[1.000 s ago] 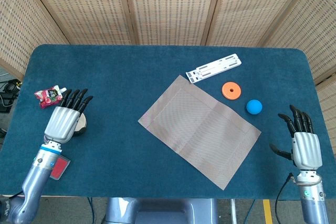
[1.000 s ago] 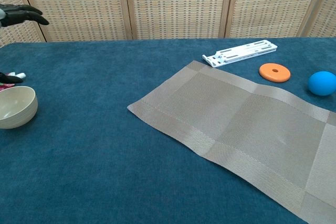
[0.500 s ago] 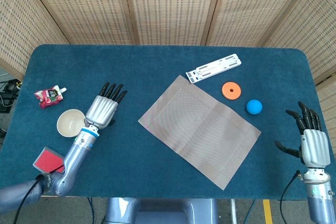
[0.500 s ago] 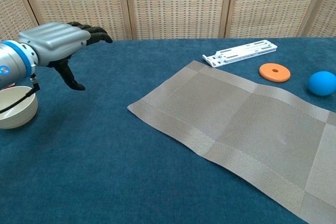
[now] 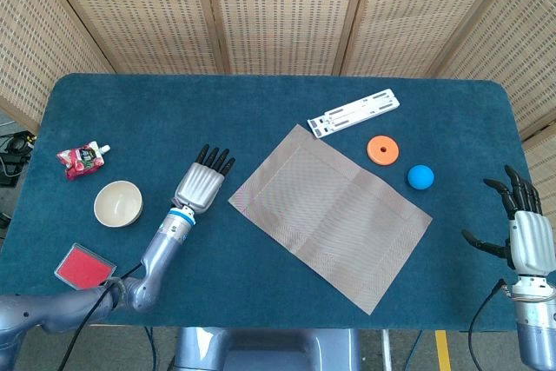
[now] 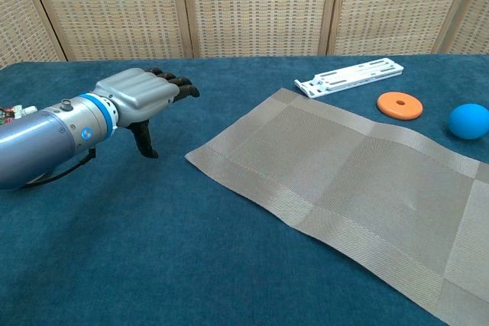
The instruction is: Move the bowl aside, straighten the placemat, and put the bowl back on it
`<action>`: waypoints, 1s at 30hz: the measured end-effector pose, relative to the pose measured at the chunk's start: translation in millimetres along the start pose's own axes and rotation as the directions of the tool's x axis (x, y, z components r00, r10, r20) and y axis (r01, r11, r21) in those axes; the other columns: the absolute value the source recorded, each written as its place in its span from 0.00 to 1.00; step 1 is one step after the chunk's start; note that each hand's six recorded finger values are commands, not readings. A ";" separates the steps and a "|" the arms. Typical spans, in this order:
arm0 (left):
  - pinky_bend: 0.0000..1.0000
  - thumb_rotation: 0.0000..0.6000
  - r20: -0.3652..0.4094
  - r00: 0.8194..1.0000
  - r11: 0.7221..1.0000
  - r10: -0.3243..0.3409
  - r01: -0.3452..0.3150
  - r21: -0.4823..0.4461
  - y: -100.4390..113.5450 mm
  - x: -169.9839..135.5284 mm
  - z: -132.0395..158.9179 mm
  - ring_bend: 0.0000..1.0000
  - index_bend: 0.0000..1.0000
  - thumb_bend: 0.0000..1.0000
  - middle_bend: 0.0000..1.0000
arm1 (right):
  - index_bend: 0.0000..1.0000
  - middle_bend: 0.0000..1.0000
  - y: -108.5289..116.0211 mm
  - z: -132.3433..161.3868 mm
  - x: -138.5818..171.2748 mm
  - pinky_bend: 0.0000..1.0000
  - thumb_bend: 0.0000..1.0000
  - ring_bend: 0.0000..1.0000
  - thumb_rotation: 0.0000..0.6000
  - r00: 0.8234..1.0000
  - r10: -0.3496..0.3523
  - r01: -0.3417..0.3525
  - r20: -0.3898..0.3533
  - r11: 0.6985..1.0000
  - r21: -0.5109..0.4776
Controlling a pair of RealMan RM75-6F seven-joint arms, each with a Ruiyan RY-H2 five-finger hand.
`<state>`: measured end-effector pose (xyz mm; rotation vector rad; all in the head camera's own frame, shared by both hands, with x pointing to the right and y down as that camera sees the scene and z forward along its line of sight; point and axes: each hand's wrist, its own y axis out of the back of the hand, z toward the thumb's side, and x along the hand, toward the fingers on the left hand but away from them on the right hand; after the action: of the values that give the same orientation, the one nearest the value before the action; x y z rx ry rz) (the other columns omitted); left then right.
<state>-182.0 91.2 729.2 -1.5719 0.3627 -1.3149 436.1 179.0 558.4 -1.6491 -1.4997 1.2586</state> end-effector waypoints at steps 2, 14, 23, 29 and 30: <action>0.00 1.00 0.004 1.000 1.000 -0.004 0.003 0.009 -2.8 4.5 5.8 0.00 0.07 0.00 0.00 | 0.22 0.00 1.0 -0.8 -0.7 0.00 0.23 0.00 1.00 1.000 -0.002 0.002 0.003 1.000 -0.005; 0.00 1.00 0.040 0.999 1.000 0.023 -0.024 0.006 -4.8 24.5 39.2 0.00 0.10 0.01 0.00 | 0.22 0.00 3.0 -2.2 -3.4 0.00 0.23 0.00 1.00 1.000 -0.006 0.006 0.006 1.000 -0.023; 0.00 1.00 0.069 0.997 0.999 0.041 -0.041 0.010 -5.1 30.5 56.7 0.00 0.16 0.25 0.00 | 0.22 0.00 5.8 -3.5 -4.4 0.00 0.23 0.00 1.00 1.000 -0.013 0.013 0.010 0.999 -0.034; 0.00 1.00 0.099 0.992 0.997 0.073 -0.072 -0.014 -0.8 30.4 66.4 0.00 0.21 0.37 0.00 | 0.22 0.00 7.0 -3.2 -4.2 0.00 0.23 0.00 1.00 1.000 -0.015 0.016 0.009 0.999 -0.040; 0.00 1.00 0.103 0.991 0.997 0.079 -0.078 -0.019 0.0 30.2 67.5 0.00 0.22 0.38 0.00 | 0.22 0.00 7.3 -3.1 -4.2 0.00 0.23 0.00 1.00 1.000 -0.016 0.016 0.009 0.999 -0.041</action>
<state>-112.9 102.0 753.2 -1.6155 0.3663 -1.1677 442.3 174.0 554.2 -1.6565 -1.5508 1.2354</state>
